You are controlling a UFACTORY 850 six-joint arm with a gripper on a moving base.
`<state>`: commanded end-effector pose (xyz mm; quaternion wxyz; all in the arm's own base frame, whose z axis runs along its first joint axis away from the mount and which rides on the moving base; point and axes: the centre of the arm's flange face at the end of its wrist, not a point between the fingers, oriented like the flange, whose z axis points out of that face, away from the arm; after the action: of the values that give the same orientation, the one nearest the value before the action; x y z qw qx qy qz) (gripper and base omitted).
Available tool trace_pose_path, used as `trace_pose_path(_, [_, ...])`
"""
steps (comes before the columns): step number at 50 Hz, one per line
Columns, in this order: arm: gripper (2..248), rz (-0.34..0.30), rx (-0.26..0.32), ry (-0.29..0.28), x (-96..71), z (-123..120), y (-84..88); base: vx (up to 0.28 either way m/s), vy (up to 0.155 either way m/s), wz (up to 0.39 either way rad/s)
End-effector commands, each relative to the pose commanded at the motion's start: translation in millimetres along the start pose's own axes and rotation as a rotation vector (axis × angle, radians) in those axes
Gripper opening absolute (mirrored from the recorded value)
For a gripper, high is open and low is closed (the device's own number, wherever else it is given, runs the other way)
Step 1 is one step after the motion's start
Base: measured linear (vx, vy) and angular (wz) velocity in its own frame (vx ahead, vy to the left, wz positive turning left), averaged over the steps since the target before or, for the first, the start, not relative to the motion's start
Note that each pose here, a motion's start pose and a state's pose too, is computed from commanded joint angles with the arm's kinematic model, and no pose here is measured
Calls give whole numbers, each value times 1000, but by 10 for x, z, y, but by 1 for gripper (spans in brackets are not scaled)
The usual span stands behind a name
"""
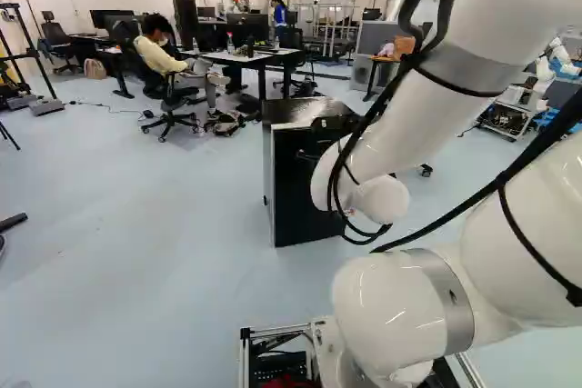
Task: Grab a drink from the fridge
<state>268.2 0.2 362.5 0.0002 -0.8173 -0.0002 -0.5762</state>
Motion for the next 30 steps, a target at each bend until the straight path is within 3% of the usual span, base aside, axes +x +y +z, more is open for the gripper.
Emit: trace_pose_path(30, [247,0,0,0,0,0,0,4,1,27])
